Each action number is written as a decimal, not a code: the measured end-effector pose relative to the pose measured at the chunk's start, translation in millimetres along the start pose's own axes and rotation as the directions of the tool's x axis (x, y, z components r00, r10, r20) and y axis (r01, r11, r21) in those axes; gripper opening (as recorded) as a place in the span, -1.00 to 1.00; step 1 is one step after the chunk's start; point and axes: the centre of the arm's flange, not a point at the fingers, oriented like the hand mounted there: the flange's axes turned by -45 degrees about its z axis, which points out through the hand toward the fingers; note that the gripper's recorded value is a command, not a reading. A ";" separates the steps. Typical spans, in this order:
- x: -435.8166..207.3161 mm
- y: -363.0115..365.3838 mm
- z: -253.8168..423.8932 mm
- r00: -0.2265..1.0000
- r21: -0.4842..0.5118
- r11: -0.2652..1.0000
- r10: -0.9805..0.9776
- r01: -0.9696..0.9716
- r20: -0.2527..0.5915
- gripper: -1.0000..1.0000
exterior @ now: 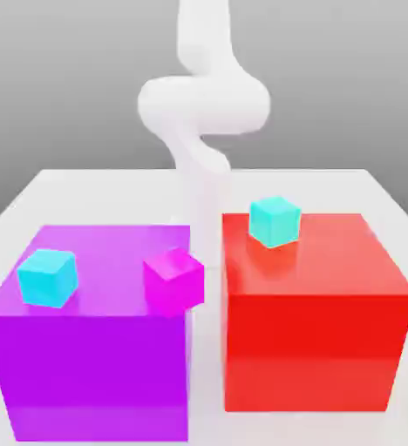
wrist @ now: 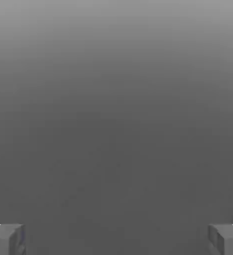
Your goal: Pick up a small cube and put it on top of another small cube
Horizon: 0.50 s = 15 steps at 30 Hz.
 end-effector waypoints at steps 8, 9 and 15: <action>-19.4 -93.9 -11.6 0.969 0.009 0.969 0.247 -0.247 0.005 0.00; -22.9 -105.6 -9.8 0.961 0.007 0.961 0.275 -0.275 0.010 0.00; -48.4 -173.9 15.8 0.897 -0.022 0.898 0.439 -0.439 0.048 0.00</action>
